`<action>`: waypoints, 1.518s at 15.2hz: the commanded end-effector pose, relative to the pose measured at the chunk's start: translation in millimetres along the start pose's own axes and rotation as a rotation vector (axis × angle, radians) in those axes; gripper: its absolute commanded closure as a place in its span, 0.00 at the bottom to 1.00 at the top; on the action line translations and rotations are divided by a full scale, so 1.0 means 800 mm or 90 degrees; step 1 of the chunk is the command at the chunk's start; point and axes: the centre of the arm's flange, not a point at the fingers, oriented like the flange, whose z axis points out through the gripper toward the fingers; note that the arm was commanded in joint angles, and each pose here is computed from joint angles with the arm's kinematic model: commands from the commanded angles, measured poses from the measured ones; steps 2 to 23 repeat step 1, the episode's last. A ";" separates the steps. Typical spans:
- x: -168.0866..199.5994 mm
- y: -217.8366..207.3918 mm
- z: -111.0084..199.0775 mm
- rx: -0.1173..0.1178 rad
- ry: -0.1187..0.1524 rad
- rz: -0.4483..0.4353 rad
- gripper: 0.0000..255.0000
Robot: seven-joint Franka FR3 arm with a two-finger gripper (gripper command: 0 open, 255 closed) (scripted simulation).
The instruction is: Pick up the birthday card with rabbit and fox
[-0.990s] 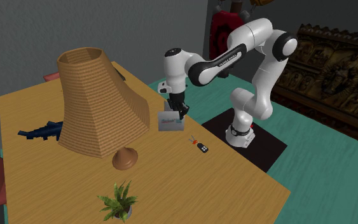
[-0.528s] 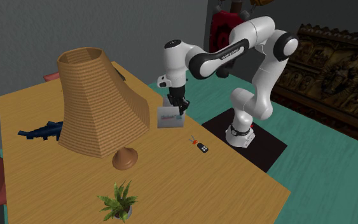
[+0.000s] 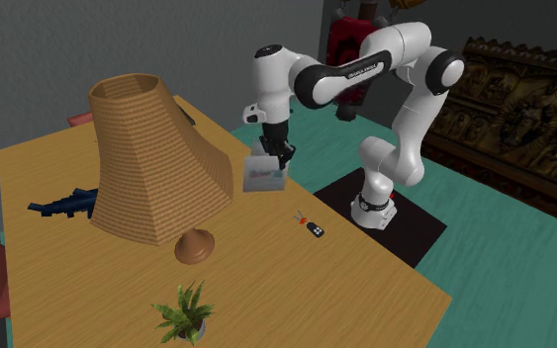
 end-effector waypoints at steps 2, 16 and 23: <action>0.000 0.000 -0.005 0.000 0.000 0.000 1.00; 0.000 0.000 -0.005 0.000 0.000 0.000 1.00; 0.000 0.000 -0.005 0.000 0.000 0.000 1.00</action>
